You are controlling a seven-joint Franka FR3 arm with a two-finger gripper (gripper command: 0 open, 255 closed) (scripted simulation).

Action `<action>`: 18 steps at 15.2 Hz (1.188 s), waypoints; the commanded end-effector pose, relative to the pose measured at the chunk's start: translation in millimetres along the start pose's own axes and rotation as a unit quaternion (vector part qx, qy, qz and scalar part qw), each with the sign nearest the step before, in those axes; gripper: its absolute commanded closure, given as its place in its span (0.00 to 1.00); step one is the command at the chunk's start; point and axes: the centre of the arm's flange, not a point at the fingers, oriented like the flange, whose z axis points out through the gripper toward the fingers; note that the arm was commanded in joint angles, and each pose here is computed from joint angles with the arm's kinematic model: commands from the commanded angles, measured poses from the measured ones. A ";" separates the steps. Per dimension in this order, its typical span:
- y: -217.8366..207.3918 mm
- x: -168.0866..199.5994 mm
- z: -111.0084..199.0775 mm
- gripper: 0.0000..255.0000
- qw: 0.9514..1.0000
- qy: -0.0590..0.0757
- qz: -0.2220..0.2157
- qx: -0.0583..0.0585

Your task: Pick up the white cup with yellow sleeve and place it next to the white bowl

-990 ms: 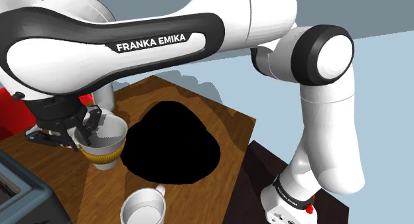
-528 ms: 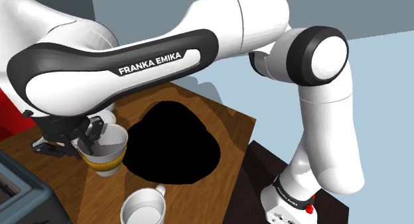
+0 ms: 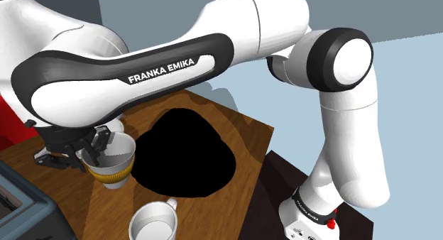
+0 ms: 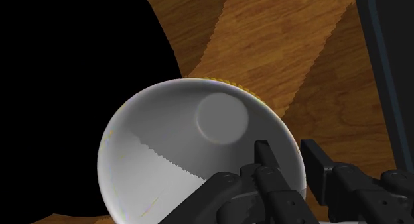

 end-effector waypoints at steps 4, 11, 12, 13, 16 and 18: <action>0.1 2.8 8.3 0.00 1.000 -0.005 0.000 -0.005; -0.6 0.8 -42.9 0.00 1.000 -0.005 0.000 -0.005; -0.6 0.8 -42.9 0.00 1.000 -0.005 0.000 -0.005; -0.5 0.8 -42.9 0.00 1.000 -0.005 0.000 -0.005; -0.6 0.8 -42.9 0.00 1.000 -0.005 0.000 -0.005; -0.6 0.8 -42.9 0.00 1.000 -0.005 0.000 -0.005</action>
